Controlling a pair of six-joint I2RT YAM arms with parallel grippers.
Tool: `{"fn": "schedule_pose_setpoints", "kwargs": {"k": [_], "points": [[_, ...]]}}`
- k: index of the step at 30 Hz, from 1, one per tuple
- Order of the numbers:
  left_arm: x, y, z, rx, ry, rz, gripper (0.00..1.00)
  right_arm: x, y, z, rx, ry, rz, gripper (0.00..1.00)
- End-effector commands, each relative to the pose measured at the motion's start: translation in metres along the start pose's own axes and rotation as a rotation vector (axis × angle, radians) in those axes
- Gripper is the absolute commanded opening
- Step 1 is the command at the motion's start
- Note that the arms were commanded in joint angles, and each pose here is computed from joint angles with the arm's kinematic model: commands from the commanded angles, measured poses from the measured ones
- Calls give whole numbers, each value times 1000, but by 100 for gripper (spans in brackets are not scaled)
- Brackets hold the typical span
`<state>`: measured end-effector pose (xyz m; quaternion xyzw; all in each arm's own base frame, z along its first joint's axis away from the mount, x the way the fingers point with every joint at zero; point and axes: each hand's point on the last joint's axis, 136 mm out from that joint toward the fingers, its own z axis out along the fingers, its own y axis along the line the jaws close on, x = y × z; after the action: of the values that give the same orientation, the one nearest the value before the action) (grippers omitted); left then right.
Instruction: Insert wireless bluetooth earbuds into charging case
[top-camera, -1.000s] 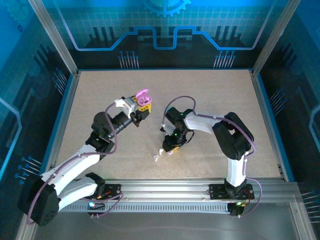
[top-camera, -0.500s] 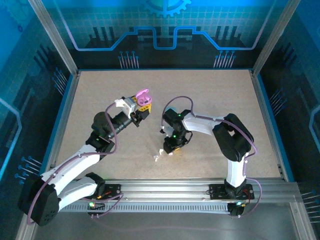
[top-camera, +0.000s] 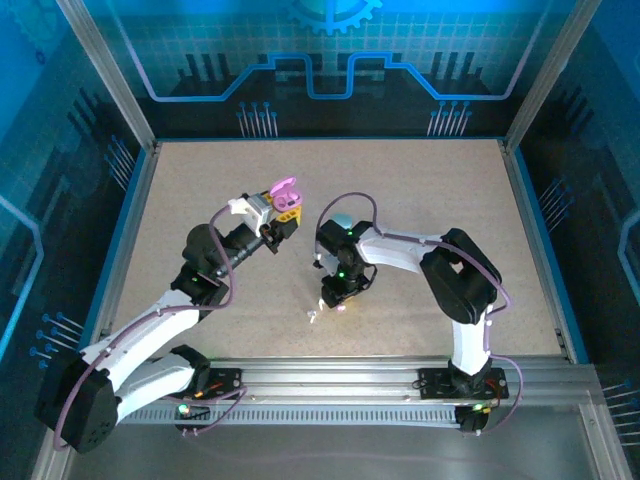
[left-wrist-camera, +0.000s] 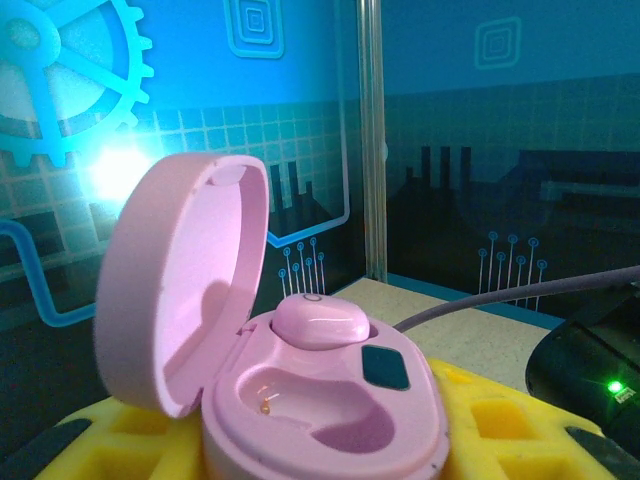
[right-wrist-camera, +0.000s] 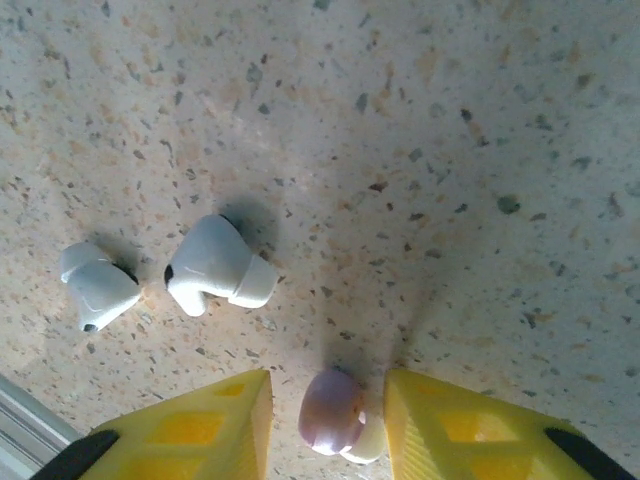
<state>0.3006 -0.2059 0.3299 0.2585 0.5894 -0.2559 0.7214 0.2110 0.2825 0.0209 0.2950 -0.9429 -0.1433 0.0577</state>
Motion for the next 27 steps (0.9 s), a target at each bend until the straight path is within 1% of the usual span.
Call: {"fn": "schedule_pose_setpoints", "kwargs": {"k": [1, 11, 17, 21, 24, 27], "points": [[-10, 1, -4, -15, -36, 31, 35, -1, 0, 2, 25, 20, 1, 34], [-10, 1, -4, -14, -33, 30, 35, 3, -3, 8, 44, 49, 9, 31], [-10, 1, -3, -11, -31, 28, 35, 0, -10, -1, 63, 19, 43, 24], [-9, 0, -2, -7, -30, 23, 35, 0, -29, -13, 71, -20, 133, 22], [-8, 0, -2, -4, -29, 20, 34, 1, -48, -19, 63, -48, 234, 22], [-8, -1, -1, -2, -31, 16, 35, 7, -68, -19, 64, -41, 338, 22]]}}
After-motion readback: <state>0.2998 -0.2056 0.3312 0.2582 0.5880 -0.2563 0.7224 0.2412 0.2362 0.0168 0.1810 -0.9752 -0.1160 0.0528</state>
